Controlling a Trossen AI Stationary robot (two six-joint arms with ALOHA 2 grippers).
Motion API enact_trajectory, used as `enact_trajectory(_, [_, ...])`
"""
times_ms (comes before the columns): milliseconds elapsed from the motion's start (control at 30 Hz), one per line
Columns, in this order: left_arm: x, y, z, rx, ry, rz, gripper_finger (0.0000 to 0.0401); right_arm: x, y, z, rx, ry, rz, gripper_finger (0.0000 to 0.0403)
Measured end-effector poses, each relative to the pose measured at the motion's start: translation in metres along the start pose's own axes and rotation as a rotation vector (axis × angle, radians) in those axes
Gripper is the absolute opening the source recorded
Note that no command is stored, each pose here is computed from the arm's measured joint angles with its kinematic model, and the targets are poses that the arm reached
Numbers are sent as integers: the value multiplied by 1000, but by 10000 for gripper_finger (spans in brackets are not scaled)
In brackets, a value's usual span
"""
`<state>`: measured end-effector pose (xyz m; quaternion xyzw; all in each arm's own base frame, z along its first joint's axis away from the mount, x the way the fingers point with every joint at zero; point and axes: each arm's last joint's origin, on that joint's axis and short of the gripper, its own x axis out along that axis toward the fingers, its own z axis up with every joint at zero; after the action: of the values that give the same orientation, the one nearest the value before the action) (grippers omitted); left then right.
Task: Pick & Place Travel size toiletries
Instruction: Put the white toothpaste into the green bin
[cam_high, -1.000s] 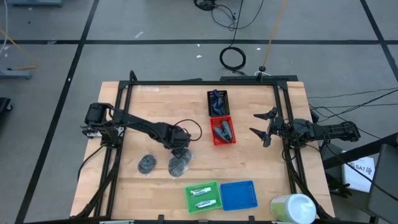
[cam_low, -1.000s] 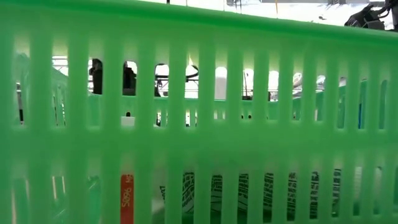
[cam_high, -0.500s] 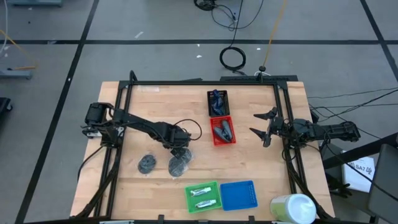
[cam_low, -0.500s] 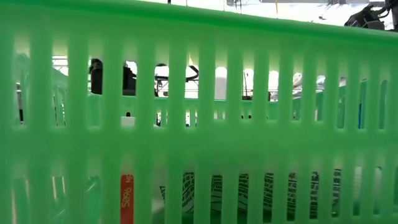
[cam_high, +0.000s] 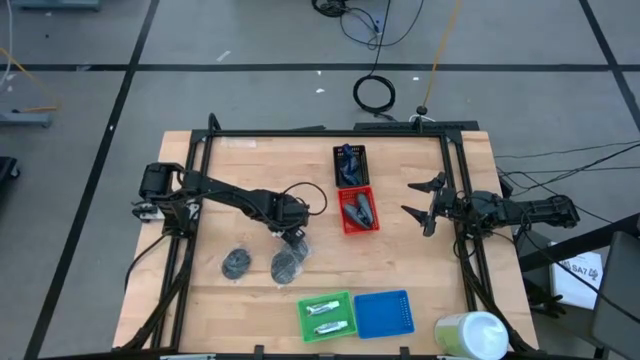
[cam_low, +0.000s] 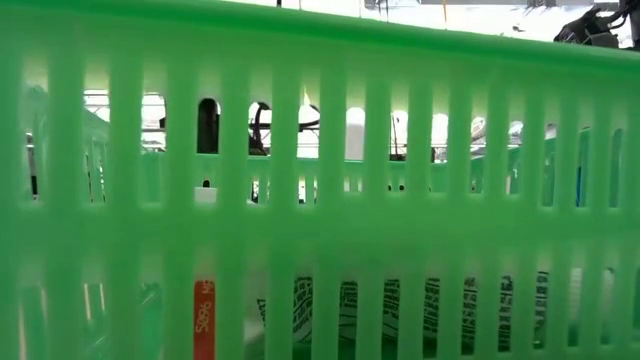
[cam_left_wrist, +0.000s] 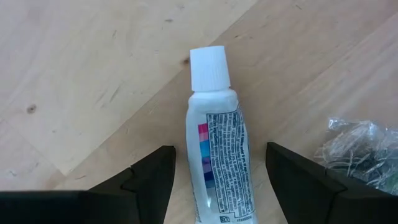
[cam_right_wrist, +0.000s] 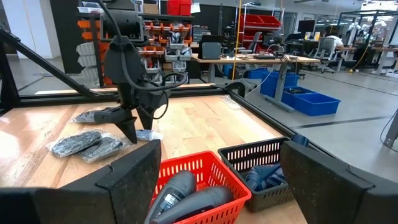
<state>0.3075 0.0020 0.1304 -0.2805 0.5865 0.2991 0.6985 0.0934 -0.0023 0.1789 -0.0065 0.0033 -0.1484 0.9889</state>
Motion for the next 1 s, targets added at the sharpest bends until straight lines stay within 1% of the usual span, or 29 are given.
enact_trajectory(167, [0,0,0,-32,1,1,250,0,0,0,0,0,0,318])
enact_trajectory(367, [0,0,-1,-31,3,0,245,0,0,0,0,0,0,318])
enact_trajectory(467, [0,-1,-2,-21,3,0,220,0,0,0,0,0,0,318])
enact_trajectory(667, [-1,-3,-4,-7,2,1,146,0,0,0,0,0,0,318])
enact_trajectory(767, [-1,-5,-6,8,-13,13,115,0,0,0,0,0,0,318])
enact_trajectory(867, [-1,-6,-7,19,-22,19,95,0,0,0,0,0,0,318])
enact_trajectory(1000, [-1,-7,-8,24,-25,20,87,0,0,0,0,0,0,318])
